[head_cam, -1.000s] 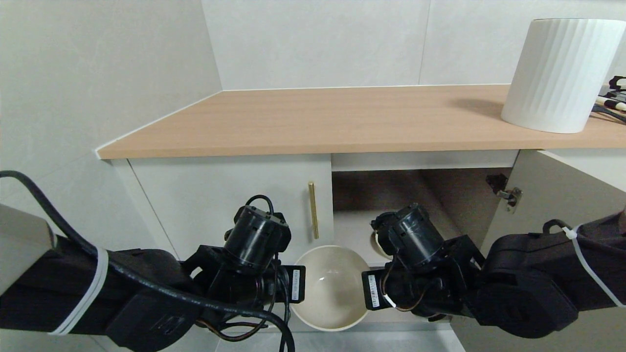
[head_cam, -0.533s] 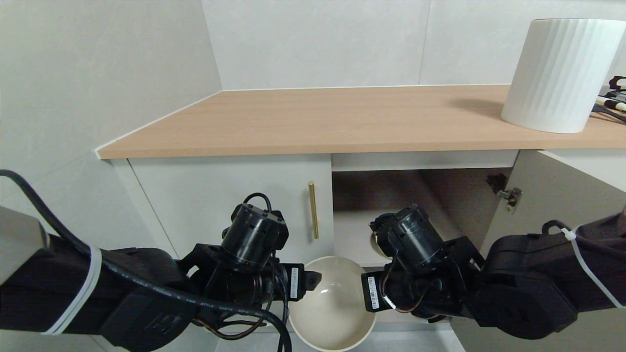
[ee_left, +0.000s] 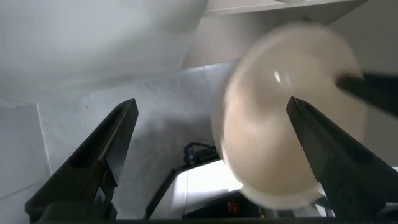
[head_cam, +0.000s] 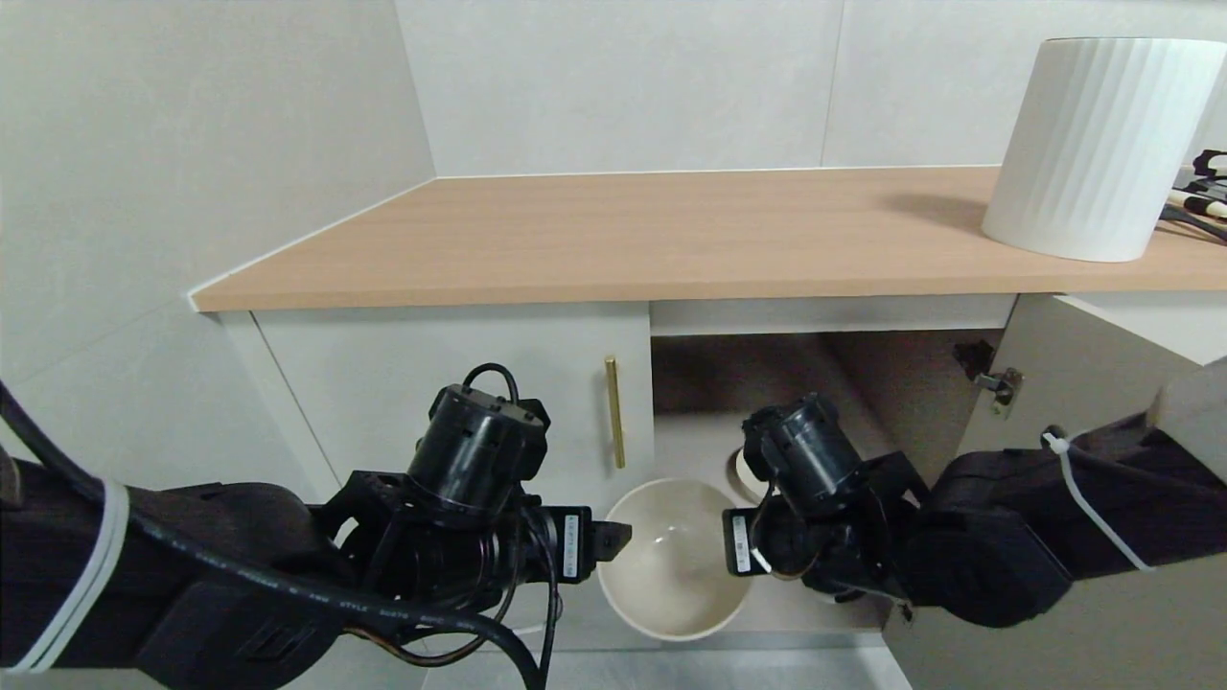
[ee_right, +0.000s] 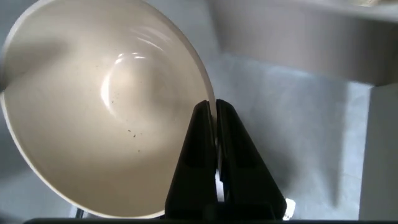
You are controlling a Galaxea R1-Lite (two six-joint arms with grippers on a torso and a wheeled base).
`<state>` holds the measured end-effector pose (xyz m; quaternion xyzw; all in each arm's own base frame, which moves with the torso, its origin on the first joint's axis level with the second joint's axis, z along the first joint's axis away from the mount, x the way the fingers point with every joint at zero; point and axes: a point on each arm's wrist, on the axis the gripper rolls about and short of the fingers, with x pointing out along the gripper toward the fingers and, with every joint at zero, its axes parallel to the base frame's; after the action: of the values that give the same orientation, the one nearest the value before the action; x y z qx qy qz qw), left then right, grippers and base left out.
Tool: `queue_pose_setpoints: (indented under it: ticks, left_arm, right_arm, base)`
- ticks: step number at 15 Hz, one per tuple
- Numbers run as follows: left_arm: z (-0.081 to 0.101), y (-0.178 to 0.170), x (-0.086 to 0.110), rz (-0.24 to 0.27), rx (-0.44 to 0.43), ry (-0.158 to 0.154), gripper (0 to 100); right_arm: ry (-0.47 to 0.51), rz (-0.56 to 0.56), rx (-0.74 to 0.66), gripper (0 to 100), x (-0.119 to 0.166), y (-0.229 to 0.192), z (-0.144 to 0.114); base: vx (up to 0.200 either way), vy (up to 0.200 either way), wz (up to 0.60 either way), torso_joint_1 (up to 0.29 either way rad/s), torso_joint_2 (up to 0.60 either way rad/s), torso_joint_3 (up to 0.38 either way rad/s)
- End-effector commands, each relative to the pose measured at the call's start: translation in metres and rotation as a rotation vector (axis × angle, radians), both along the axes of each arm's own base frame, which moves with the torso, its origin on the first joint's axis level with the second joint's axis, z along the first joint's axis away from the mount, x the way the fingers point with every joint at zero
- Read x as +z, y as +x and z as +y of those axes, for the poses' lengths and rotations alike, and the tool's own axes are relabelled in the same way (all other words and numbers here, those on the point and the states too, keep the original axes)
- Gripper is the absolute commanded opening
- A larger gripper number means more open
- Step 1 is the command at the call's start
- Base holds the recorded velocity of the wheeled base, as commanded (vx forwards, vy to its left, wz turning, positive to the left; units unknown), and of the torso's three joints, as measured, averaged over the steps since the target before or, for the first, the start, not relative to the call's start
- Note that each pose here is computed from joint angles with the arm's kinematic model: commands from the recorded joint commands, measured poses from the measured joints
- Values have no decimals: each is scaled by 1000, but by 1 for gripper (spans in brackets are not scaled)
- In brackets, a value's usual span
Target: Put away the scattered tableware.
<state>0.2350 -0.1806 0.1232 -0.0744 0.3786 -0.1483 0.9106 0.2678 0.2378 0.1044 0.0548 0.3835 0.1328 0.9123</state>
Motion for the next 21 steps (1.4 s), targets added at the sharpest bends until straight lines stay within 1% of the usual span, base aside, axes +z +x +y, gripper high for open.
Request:
queue_pose_setpoints:
  ticks: [1, 2, 5, 7, 9, 12, 14, 21]
  left_arm:
    - [1, -1, 2, -4, 0, -4, 100]
    - [1, -1, 2, -4, 0, -4, 100]
    - [1, -1, 2, -4, 0, -4, 100]
    - [1, -1, 2, -4, 0, -4, 100]
    - [1, -1, 2, -5, 1, -6, 100]
    - [2, -2, 4, -10, 0, -9, 100]
    - [2, -2, 4, -12, 0, -10, 100]
    - [2, -3, 6, -15, 1, -11, 100]
  right_arm:
    - [-14, 3, -82, 0, -19, 27, -13]
    - [5, -22, -119, 0, -23, 39, -20]
    - [23, -96, -230, 0, -34, 67, -37]
    - [43, -121, -278, 0, -34, 79, -50]
    - [80, -142, -321, 0, -33, 87, -58]
    - [103, -150, -384, 0, -34, 102, -72]
    - [109, -145, -427, 0, -43, 116, -80]
    - [85, -123, -495, 0, -65, 138, -101]
  base:
    - [0, 0, 0, 0, 0, 0]
    - [0, 0, 0, 0, 0, 0]
    - [0, 0, 0, 0, 0, 0]
    - [0, 0, 0, 0, 0, 0]
    - [0, 0, 0, 0, 0, 0]
    - [0, 0, 0, 0, 0, 0]
    - [0, 0, 0, 0, 0, 0]
    - [0, 0, 0, 0, 0, 0]
